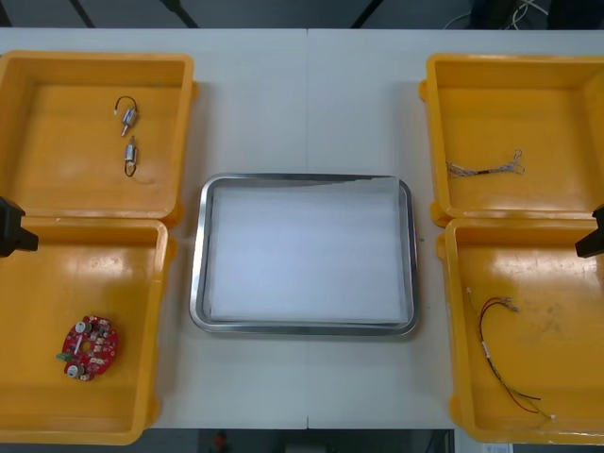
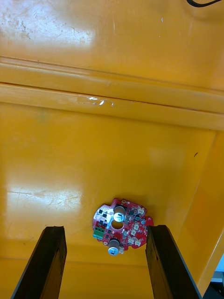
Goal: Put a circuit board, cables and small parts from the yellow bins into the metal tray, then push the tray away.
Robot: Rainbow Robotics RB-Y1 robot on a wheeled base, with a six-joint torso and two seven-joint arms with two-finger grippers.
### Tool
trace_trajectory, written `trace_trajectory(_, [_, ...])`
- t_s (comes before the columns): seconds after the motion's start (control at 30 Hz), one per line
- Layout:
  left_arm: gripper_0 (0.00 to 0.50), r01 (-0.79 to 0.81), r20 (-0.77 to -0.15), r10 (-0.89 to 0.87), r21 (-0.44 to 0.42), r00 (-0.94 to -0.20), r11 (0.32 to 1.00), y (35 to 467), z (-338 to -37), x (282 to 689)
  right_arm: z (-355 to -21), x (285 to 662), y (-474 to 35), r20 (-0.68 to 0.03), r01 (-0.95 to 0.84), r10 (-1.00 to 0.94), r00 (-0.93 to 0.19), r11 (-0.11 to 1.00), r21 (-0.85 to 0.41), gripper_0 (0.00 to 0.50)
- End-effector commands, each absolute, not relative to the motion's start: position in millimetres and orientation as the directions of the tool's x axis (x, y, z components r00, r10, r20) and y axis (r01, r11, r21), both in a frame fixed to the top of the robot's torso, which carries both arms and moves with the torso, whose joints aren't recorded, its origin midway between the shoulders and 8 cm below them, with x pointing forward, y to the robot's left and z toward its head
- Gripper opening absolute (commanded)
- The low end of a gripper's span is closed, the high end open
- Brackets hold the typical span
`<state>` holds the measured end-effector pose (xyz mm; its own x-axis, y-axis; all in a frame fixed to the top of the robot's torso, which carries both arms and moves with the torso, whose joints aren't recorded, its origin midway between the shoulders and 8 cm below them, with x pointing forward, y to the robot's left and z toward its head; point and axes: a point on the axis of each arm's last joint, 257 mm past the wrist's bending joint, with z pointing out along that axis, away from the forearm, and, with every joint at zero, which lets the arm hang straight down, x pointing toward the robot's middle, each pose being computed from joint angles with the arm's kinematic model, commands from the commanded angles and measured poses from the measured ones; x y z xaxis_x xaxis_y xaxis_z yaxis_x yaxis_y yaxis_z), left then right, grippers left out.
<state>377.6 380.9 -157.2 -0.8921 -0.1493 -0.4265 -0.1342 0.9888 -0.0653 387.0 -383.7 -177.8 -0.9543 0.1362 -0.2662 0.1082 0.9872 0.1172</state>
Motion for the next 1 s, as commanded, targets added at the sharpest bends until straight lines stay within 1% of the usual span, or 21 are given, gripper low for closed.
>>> trace_trajectory(0.03, [0.500, -0.070, -0.455, -0.059, 0.008, -0.888, 0.997, 394.9, -141.2, 379.4, -175.8, 385.8, -388.4, -0.270, 0.150, 0.180, -0.946, 0.980, 0.128, 0.500])
trace_trajectory(0.5, [0.500, -0.070, -0.455, -0.059, 0.008, -0.888, 0.997, 394.9, -141.2, 379.4, -175.8, 385.8, -388.4, -0.270, 0.150, 0.180, -0.946, 0.980, 0.128, 0.500])
trace_trajectory(0.6, [0.490, -0.070, -0.455, -0.059, 0.008, -0.888, 0.997, 394.9, -141.2, 379.4, -175.8, 385.8, -388.4, -0.270, 0.150, 0.180, -0.946, 0.980, 0.128, 0.500])
trace_trajectory(0.7, [0.492, -0.070, -0.455, -0.059, 0.008, -0.888, 0.997, 394.9, -141.2, 379.4, -175.8, 385.8, -388.4, -0.270, 0.150, 0.180, -0.946, 0.980, 0.128, 0.500])
trace_trajectory(0.73, [0.500, -0.070, -0.455, -0.059, 0.008, -0.888, 0.997, 394.9, -141.2, 379.4, -175.8, 385.8, -388.4, -0.270, 0.150, 0.180, -0.946, 0.980, 0.128, 0.500])
trace_trajectory(1.0, [0.500, -0.070, -0.455, -0.059, 0.008, -0.888, 0.997, 394.9, -141.2, 379.4, -175.8, 385.8, -388.4, -0.270, 0.150, 0.180, -0.946, 0.980, 0.128, 0.500])
